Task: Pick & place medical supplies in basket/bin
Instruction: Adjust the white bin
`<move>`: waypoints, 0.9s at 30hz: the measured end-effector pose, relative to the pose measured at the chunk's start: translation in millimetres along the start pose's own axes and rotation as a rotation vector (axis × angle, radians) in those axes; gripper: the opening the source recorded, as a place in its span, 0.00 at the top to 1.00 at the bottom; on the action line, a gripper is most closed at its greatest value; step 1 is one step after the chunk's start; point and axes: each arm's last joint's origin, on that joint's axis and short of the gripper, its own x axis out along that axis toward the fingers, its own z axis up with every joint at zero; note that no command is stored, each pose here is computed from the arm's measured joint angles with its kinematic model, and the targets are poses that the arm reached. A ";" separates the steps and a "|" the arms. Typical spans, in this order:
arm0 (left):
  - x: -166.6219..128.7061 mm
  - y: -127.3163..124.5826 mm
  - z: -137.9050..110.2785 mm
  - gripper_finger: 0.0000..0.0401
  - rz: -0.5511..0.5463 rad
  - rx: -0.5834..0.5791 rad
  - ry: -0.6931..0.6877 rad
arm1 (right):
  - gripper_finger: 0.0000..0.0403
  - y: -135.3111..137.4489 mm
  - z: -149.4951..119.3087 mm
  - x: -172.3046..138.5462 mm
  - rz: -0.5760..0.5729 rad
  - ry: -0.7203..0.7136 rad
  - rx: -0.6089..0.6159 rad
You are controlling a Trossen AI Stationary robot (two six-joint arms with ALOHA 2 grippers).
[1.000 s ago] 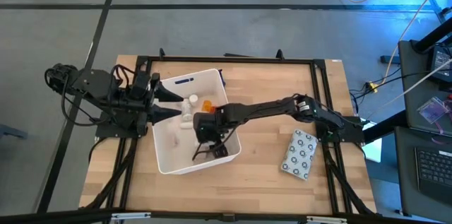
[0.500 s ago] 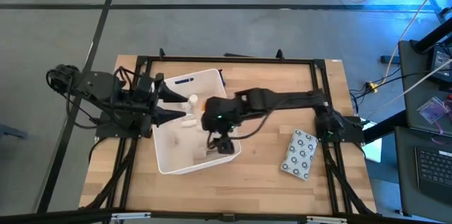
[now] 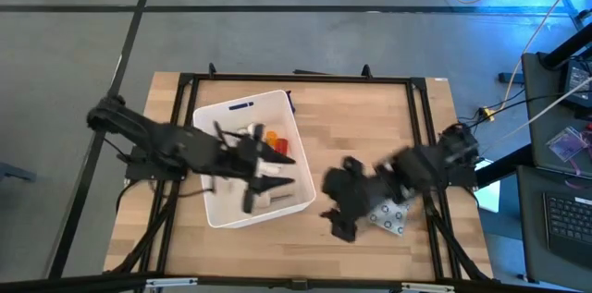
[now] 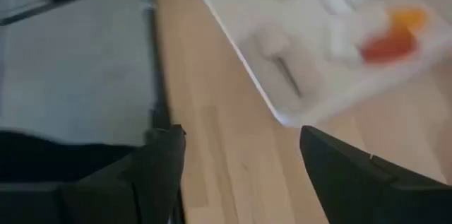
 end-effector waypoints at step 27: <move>-0.6 -92.2 -112.3 1.00 -0.086 -0.178 0.583 | 0.31 28.8 -127.2 95.6 -0.432 -0.063 0.001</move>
